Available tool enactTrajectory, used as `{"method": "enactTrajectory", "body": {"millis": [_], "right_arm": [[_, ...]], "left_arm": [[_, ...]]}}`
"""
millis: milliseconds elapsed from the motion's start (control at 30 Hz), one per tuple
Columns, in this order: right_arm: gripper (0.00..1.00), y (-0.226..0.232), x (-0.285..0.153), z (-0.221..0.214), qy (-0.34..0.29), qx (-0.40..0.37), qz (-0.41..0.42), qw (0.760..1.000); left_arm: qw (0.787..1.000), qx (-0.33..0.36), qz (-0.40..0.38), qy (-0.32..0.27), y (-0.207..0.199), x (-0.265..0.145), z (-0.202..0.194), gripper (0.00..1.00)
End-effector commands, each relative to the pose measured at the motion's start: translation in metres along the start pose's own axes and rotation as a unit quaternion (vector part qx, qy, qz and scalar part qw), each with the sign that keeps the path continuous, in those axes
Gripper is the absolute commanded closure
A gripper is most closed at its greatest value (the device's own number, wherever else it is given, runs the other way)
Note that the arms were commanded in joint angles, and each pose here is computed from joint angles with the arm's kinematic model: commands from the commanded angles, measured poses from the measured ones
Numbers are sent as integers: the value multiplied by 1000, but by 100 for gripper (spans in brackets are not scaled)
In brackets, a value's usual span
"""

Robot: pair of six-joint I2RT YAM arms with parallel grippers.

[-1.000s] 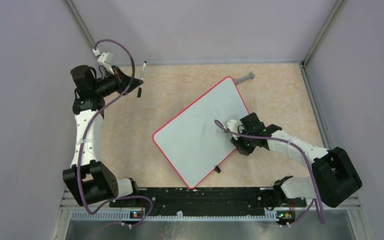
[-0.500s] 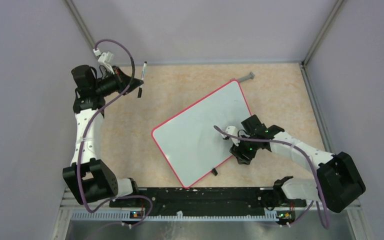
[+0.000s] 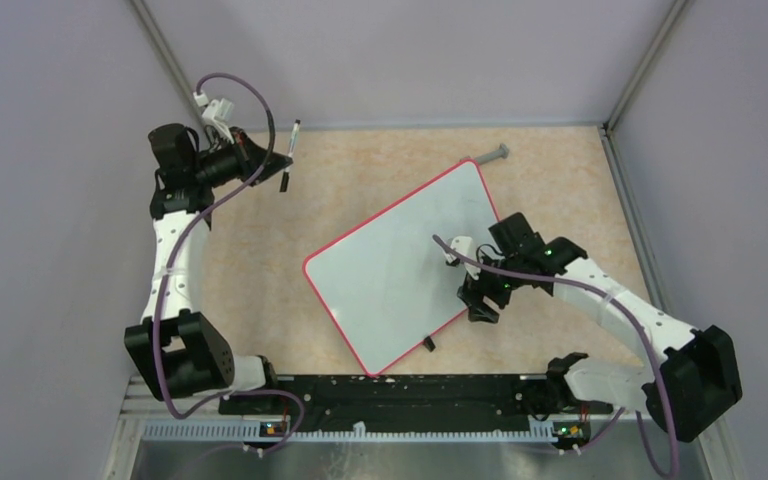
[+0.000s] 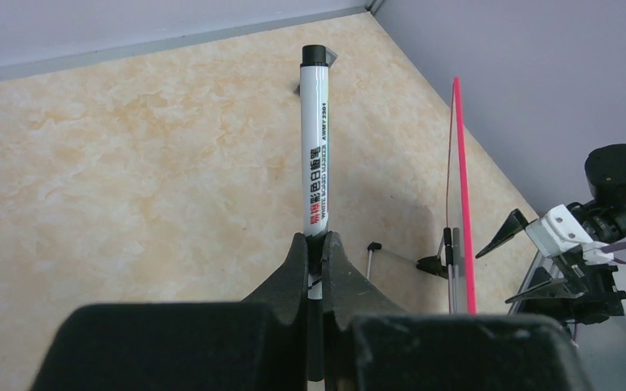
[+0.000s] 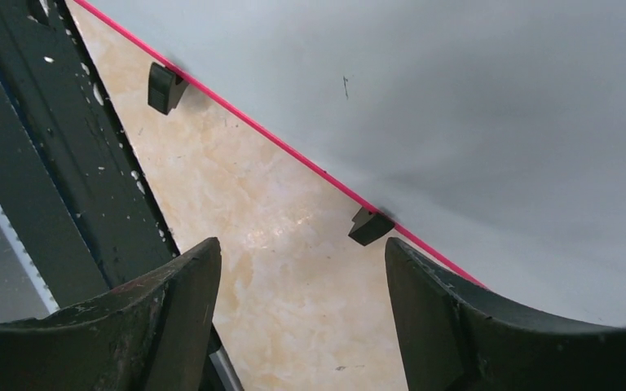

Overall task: Write a sentence on the whiteboard
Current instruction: Move the whiteboard to the center of the board, then pass from the left arm to the right

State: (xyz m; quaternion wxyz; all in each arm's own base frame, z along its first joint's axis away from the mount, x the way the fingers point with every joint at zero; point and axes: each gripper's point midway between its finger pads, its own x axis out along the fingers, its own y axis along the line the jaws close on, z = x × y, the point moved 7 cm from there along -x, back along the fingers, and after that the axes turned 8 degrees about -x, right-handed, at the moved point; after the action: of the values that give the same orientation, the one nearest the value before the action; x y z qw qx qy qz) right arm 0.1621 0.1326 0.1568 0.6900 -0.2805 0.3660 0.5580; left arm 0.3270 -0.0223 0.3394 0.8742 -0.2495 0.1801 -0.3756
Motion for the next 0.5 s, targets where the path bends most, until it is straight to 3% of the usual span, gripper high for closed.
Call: {"method": "enactTrajectory", "body": {"millis": [0, 267, 400, 467], "right_arm": [[29, 0, -26, 35, -56, -20, -1, 998], [28, -6, -73, 96, -141, -4, -16, 990], [23, -17, -99, 130, -195, 12, -60, 979], [12, -25, -113, 145, -210, 28, -84, 974]], "left_arm": [[998, 48, -28, -7, -18, 2, 21, 100], [991, 115, -50, 39, -48, 23, 25, 100], [981, 170, -67, 71, -76, 43, 18, 100], [976, 184, -79, 85, -87, 50, 13, 100]]}}
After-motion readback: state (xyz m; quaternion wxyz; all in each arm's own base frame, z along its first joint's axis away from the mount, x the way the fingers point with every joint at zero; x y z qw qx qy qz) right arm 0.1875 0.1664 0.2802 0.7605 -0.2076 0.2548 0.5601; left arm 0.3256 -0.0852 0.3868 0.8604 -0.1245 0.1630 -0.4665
